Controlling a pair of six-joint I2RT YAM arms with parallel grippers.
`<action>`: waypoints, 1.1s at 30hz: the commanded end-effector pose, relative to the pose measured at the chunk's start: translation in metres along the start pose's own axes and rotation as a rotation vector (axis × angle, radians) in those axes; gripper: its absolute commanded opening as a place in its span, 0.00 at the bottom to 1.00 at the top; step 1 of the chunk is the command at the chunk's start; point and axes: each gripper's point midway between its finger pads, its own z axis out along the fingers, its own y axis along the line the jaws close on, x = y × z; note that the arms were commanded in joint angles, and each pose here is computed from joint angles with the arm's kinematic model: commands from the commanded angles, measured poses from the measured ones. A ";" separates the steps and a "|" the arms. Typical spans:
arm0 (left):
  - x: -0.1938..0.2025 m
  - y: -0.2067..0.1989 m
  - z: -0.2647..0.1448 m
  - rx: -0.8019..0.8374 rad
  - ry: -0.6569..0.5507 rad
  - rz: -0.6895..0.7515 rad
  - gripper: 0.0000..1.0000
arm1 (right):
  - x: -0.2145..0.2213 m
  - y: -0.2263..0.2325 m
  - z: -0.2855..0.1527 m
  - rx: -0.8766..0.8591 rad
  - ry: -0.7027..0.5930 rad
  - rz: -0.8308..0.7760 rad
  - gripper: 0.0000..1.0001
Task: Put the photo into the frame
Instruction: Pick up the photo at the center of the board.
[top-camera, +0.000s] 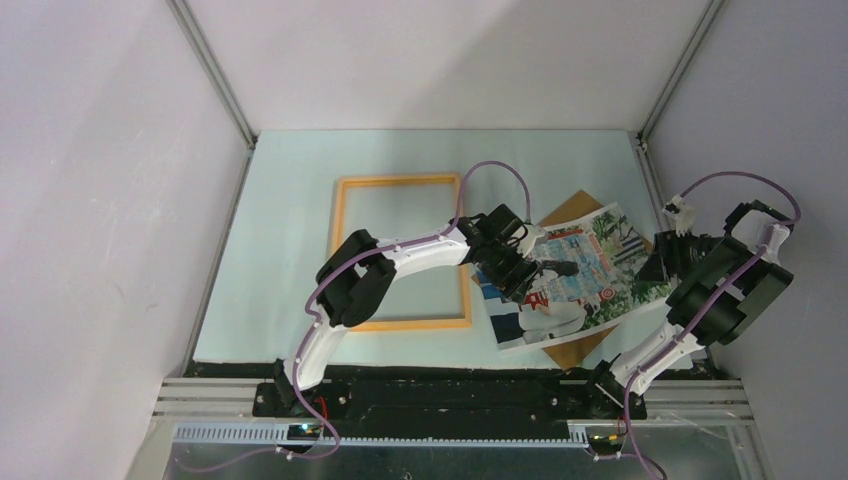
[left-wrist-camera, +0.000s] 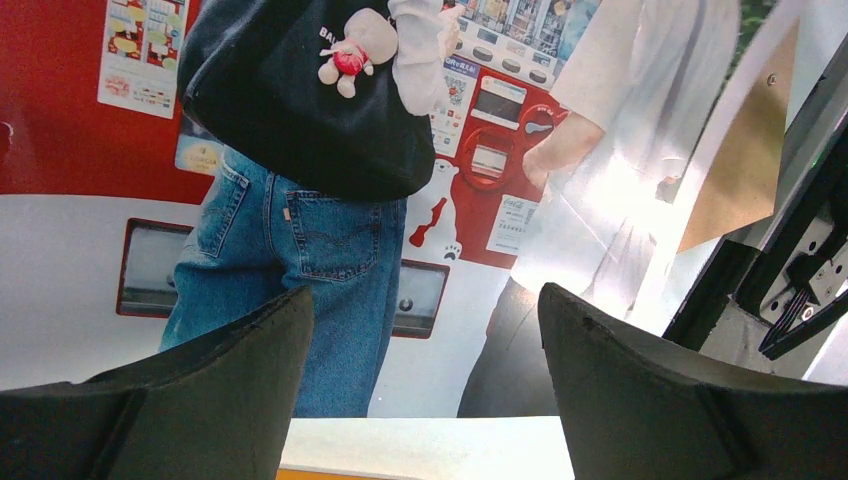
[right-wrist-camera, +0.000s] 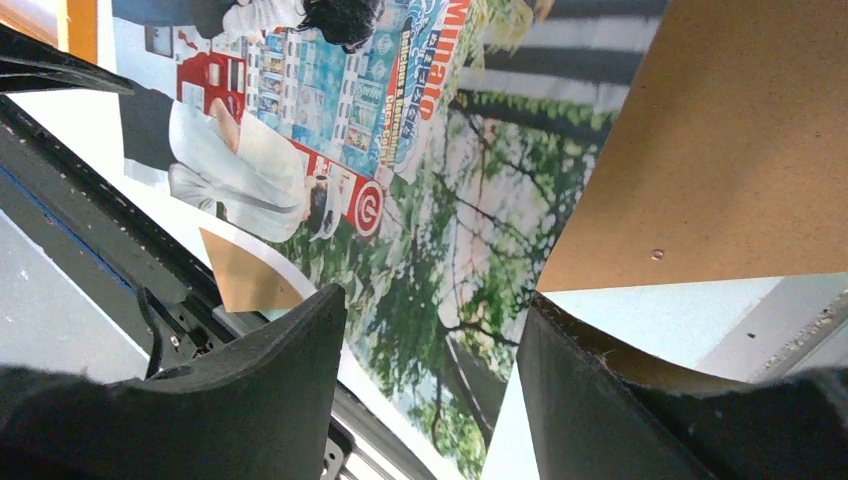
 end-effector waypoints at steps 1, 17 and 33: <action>0.031 0.004 0.012 0.002 0.092 -0.007 0.88 | -0.005 -0.016 -0.006 0.036 0.017 -0.047 0.65; 0.029 0.004 0.011 -0.003 0.087 0.004 0.89 | -0.009 -0.019 0.030 -0.070 -0.020 0.058 0.53; 0.001 -0.001 -0.018 -0.039 0.004 0.041 0.94 | -0.044 0.011 -0.023 0.092 -0.112 0.005 0.00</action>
